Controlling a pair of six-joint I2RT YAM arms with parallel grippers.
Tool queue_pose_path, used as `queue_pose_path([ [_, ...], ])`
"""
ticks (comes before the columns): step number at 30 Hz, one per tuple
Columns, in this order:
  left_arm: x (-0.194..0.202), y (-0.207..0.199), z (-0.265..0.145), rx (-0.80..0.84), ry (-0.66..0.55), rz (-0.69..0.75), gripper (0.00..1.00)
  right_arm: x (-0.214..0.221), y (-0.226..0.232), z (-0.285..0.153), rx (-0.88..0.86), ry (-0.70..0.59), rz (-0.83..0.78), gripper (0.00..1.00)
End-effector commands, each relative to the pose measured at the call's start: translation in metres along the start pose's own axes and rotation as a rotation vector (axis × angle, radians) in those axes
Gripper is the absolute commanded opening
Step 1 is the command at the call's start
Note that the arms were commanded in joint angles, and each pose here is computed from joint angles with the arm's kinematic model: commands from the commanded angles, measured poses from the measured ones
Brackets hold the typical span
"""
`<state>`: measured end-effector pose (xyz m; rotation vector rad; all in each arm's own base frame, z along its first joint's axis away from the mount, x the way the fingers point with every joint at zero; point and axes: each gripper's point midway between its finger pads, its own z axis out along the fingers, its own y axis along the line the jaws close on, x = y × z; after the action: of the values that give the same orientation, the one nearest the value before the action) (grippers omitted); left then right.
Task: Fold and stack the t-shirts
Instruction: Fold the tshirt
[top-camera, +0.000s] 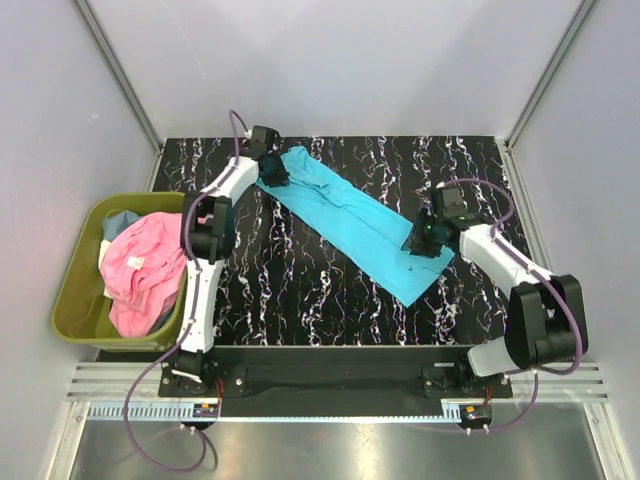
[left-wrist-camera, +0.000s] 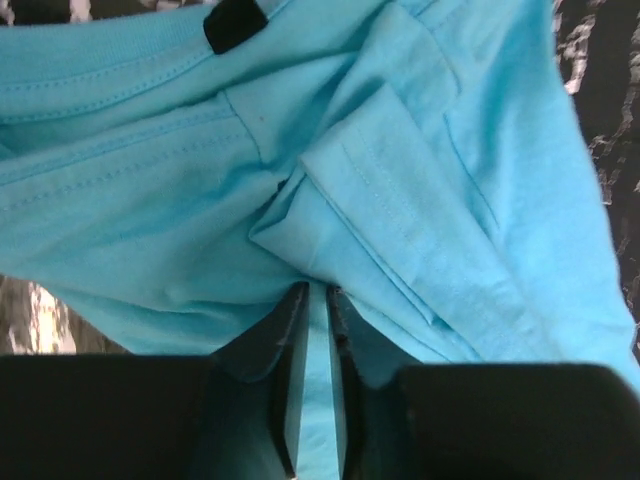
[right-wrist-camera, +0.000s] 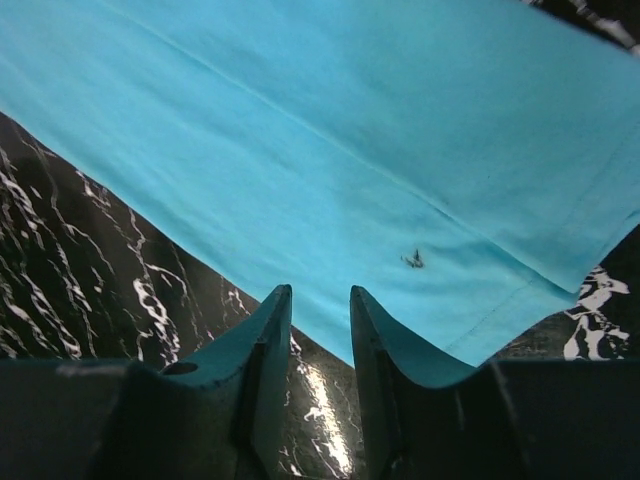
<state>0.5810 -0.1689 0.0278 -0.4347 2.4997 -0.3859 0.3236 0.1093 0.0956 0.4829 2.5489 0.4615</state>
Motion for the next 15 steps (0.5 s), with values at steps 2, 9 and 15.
queue_pose_path([
  [2, -0.025, -0.058, -0.036, 0.289, -0.074, 0.090, 0.28, 0.034, -0.009, 0.018, 0.094, 0.080, -0.080, 0.35],
  [9, -0.013, -0.052, -0.114, 0.268, -0.151, 0.133, 0.53, 0.086, -0.012, 0.036, 0.138, 0.156, -0.104, 0.32],
  [15, 0.002, -0.045, -0.152, 0.158, -0.150, 0.176, 0.55, 0.125, -0.012, 0.046, 0.145, 0.150, -0.142, 0.31],
])
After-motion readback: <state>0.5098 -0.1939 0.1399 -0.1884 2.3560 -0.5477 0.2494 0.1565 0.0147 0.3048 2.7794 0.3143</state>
